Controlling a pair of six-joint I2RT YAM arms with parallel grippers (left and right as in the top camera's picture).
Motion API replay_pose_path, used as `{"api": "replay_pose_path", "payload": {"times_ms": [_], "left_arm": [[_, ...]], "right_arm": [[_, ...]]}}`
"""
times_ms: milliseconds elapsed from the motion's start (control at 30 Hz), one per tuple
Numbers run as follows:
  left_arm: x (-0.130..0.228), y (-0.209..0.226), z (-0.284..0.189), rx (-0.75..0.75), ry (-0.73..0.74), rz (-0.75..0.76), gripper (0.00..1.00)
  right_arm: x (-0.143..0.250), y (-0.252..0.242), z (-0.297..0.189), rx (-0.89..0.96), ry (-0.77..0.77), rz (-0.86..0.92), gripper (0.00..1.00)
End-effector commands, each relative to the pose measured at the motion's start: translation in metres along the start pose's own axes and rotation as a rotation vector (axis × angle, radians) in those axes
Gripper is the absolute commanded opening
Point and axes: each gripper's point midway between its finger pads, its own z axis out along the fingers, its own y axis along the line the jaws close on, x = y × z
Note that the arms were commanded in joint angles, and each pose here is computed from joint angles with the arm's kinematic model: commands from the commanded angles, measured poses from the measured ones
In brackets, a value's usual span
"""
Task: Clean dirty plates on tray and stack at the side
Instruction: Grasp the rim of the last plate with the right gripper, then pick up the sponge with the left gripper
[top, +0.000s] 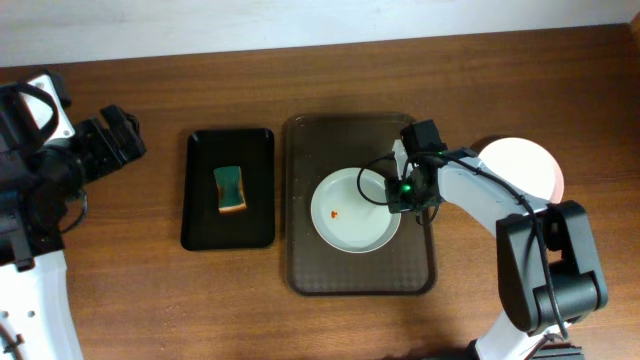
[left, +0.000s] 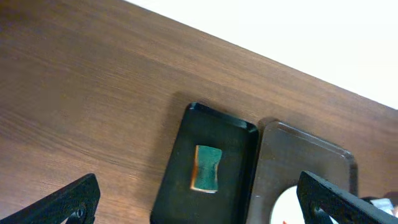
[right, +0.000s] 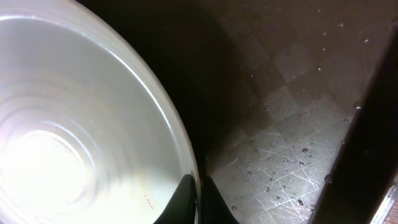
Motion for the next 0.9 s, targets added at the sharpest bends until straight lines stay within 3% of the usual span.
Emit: {"api": "replay_pose_path", "payload": {"times_ms": [0, 67, 133, 167, 233, 433, 467, 500, 533, 633, 733, 833, 867], "left_arm": [[0.029, -0.021, 0.032, 0.047, 0.143, 0.001, 1.00], [0.071, -0.035, 0.078, 0.026, 0.306, 0.064, 0.96], [0.103, -0.024, 0.125, -0.125, 0.409, 0.149, 0.90], [0.119, -0.024, 0.148, -0.149, 0.460, 0.175, 0.84], [0.150, -0.027, 0.186, -0.165, 0.565, 0.208, 0.57], [0.246, -0.017, 0.281, -0.189, 0.826, 0.226, 0.48], [0.253, -0.014, 0.288, -0.195, 0.841, 0.226, 0.41], [0.260, -0.011, 0.293, -0.201, 0.856, 0.227, 0.25], [0.263, -0.010, 0.296, -0.204, 0.862, 0.226, 0.01], [0.252, -0.015, 0.286, -0.203, 0.868, 0.224, 0.00], [0.219, -0.029, 0.264, -0.189, 0.844, 0.222, 0.01], [0.204, -0.036, 0.252, -0.182, 0.825, 0.222, 0.58], [0.207, -0.034, 0.251, -0.186, 0.838, 0.223, 0.60]], "right_arm": [[0.010, -0.007, 0.010, 0.025, 0.042, 0.060, 0.04], [0.010, -0.011, 0.010, 0.048, 0.040, 0.092, 0.04], [0.011, -0.010, 0.010, 0.048, 0.043, 0.092, 0.04], [0.011, -0.011, 0.010, 0.049, 0.045, 0.092, 0.04], [0.011, -0.011, 0.010, 0.049, 0.045, 0.092, 0.04], [0.011, -0.010, 0.010, 0.048, 0.044, 0.092, 0.04], [0.011, -0.011, 0.010, 0.048, 0.042, 0.091, 0.04], [0.010, -0.010, 0.010, 0.048, 0.041, 0.092, 0.04], [0.010, -0.010, 0.010, 0.048, 0.041, 0.091, 0.04], [0.010, -0.010, 0.010, 0.048, 0.041, 0.091, 0.04], [0.010, -0.010, 0.010, 0.048, 0.041, 0.091, 0.04], [0.010, -0.010, 0.010, 0.048, 0.041, 0.092, 0.04], [0.010, -0.010, 0.010, 0.048, 0.041, 0.092, 0.04]]}}
